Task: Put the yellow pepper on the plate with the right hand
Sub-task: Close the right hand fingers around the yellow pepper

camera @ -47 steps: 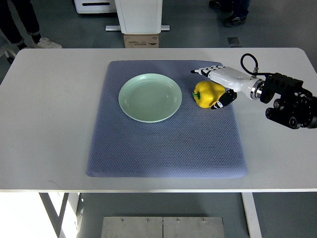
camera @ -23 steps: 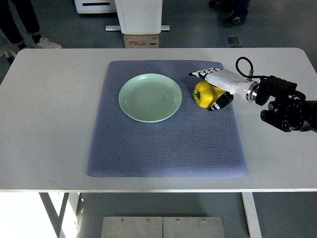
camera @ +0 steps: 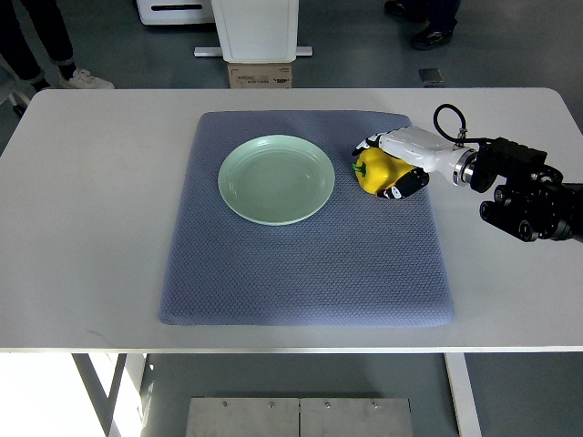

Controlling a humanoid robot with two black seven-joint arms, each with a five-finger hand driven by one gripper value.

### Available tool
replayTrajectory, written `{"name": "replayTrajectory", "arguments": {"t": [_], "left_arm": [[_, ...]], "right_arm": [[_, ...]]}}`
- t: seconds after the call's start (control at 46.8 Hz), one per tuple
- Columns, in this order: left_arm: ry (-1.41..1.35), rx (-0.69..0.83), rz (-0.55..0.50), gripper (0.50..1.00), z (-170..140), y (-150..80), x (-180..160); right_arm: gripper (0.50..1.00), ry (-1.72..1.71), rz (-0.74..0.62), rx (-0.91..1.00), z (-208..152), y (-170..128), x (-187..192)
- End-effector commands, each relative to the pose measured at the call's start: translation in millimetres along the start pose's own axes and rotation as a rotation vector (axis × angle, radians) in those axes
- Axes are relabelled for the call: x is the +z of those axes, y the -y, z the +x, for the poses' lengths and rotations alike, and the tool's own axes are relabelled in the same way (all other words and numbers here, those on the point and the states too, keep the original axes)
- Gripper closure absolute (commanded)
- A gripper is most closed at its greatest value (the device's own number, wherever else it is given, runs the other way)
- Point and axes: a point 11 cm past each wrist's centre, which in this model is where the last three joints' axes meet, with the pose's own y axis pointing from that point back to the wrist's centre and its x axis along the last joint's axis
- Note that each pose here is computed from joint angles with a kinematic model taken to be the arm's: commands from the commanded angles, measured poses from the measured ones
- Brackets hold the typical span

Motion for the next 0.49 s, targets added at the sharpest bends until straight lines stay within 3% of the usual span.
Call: {"name": "replayTrajectory", "arguments": {"t": [0.0,0.256,0.47], "left_arm": [[0.001,-0.002,0.000,0.500,-0.3,0.0,0.0],[-0.001,-0.002,0.000,0.500,-0.3,0.0,0.0],[0.001,0.001,0.000,0.500,0.4,0.0,-0.1]], "right_arm": [[0.751,0.000,0.000,0.004,1.0,0.8,-0.5],[0.998,-0.002,0.007,0.011,1.4,3.3,-3.9],[1.000,-0.009,0.008,0.042,8.4,5.8,-5.6]]}}
